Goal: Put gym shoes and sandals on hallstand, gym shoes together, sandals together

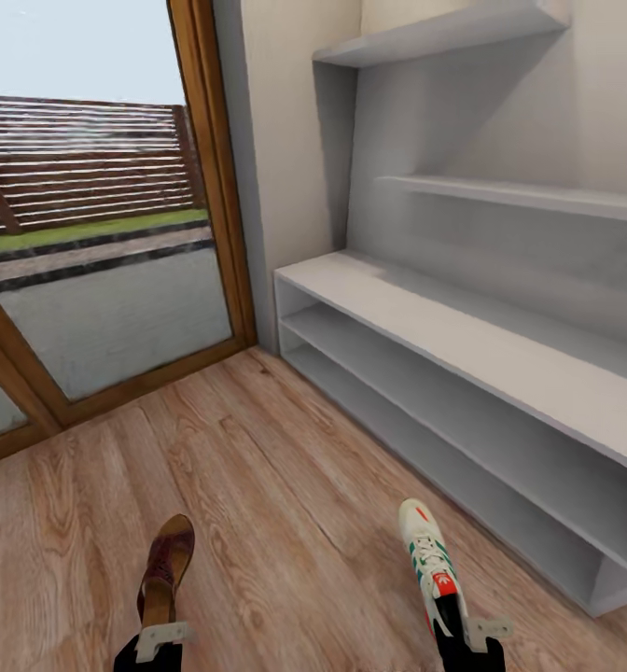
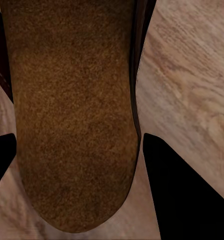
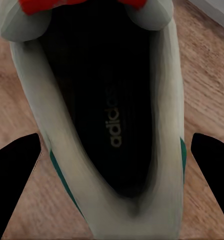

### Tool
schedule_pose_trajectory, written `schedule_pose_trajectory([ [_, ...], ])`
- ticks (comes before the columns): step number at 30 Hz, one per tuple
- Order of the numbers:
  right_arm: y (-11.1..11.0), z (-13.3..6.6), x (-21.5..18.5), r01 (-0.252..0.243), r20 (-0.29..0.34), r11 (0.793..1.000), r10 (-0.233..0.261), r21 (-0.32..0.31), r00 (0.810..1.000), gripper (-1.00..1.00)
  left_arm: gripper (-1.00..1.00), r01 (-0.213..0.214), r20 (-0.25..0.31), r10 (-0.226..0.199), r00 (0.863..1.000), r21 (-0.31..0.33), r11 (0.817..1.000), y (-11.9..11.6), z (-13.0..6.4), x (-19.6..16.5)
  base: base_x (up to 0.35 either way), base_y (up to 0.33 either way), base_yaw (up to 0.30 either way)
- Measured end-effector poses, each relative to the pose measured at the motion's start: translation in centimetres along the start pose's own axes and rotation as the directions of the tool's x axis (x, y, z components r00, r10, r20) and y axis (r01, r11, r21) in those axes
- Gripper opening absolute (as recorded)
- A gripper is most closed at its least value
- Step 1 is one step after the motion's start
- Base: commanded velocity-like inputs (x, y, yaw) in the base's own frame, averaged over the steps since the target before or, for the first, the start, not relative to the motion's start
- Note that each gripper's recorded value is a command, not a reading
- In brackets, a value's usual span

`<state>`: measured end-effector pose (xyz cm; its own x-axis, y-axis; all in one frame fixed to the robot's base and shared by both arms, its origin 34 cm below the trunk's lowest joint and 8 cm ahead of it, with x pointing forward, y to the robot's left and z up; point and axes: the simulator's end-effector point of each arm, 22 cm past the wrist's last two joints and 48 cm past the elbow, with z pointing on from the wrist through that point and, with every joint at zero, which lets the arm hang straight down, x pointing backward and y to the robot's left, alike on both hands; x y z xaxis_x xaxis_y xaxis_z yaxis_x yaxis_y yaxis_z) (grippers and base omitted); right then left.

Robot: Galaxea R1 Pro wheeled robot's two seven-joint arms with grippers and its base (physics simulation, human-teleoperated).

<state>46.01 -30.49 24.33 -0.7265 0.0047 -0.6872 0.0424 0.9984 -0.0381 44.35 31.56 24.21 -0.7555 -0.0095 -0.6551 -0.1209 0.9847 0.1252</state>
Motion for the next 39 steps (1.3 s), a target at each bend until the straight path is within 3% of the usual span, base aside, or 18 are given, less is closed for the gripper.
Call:
schedule_pose_trajectory([
  [39, 0.05, -0.01, 0.00, 0.001, 0.000, 1.000, -0.001, -0.002, 1.000, -1.00, -1.00, 0.000, 0.000, 0.000, 1.000, -0.001, 1.000, 0.11, 0.00, -0.01, 0.120, 0.307, -0.253],
])
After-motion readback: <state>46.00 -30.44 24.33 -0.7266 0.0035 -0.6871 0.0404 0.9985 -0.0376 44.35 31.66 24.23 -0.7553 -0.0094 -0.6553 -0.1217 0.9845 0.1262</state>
